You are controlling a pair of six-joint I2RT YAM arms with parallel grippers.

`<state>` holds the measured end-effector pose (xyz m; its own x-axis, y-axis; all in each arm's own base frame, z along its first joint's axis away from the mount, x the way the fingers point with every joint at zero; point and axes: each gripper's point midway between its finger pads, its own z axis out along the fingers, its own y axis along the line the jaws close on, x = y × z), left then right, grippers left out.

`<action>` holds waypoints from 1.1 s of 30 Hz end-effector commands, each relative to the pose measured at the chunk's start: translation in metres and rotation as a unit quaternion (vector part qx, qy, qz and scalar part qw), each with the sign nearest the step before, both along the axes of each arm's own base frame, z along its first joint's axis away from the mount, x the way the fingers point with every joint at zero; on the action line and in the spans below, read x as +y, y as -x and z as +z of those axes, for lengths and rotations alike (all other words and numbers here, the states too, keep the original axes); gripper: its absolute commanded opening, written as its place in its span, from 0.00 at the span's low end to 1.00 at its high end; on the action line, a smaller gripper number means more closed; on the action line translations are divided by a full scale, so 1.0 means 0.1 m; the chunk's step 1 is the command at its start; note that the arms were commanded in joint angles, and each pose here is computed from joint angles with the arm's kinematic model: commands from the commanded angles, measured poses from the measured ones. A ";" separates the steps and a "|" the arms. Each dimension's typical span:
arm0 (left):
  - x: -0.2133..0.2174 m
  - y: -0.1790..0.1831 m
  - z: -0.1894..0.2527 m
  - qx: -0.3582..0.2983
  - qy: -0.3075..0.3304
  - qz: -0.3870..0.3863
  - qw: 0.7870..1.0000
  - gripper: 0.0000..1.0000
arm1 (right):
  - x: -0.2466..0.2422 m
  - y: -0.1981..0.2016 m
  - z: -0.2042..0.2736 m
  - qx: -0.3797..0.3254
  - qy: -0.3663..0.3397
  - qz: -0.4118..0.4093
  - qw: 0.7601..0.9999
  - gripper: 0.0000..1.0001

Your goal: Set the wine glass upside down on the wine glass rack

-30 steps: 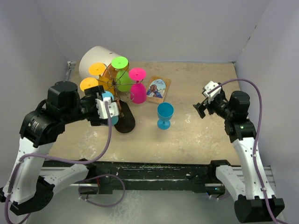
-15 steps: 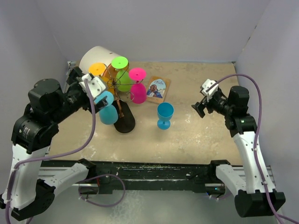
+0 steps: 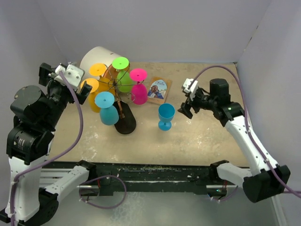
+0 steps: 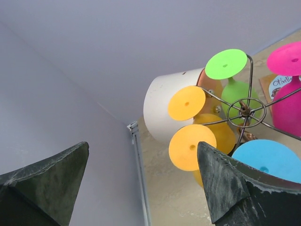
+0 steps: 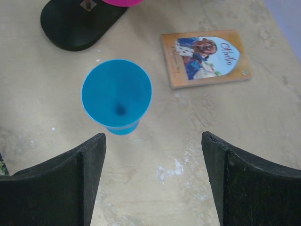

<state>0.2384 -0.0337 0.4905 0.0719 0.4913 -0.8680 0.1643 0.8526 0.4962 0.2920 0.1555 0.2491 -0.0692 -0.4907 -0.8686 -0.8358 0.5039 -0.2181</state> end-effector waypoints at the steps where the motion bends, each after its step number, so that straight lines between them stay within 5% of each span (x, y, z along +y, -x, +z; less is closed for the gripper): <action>1: 0.15 0.07 0.07 -0.030 0.011 0.028 0.999 0.99 | 0.20 -0.13 0.16 0.014 -0.016 -0.004 1.000 0.83; 18: 0.16 0.07 0.12 -0.043 0.019 0.028 0.999 0.99 | 0.57 -0.38 -0.37 0.098 0.077 -0.041 0.991 0.68; 33: 0.13 0.04 0.02 -0.033 0.016 0.021 0.999 0.99 | 0.62 -0.38 -0.62 0.132 0.114 -0.043 0.984 0.31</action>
<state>0.2354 -0.0211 0.4808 0.0679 0.4891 -0.8696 0.1162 0.8618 0.4938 0.3249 0.2131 0.1682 -0.3496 -0.6661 -0.6589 -0.8403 0.5340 -0.0939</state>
